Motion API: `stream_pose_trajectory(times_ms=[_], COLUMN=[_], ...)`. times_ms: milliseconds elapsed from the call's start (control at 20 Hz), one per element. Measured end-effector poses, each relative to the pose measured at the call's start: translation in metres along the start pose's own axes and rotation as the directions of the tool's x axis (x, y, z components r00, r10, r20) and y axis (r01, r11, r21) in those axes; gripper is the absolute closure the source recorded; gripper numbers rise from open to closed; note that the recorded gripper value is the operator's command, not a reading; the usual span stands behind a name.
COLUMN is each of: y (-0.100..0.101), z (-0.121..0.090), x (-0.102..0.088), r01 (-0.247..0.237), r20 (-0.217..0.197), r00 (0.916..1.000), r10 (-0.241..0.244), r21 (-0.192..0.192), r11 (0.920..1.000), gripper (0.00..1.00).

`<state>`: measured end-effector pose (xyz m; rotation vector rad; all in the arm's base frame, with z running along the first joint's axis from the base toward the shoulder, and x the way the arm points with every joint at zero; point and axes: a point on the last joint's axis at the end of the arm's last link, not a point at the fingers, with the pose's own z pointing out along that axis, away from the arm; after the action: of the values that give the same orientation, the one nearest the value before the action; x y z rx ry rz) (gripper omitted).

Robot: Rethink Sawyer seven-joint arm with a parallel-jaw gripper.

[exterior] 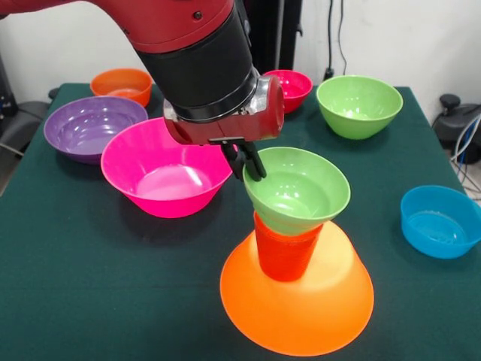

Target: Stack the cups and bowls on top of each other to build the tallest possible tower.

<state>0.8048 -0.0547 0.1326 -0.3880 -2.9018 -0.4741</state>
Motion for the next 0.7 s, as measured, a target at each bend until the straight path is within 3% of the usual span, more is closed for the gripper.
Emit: stream_pose_trajectory(times_ms=[700], y=[-0.004], z=[0.023], x=[0.002], r01=[-0.004], r20=[-0.031], r00=[0.9995], r10=[0.004], r21=[-0.003], r11=[1.0], gripper=[1.0])
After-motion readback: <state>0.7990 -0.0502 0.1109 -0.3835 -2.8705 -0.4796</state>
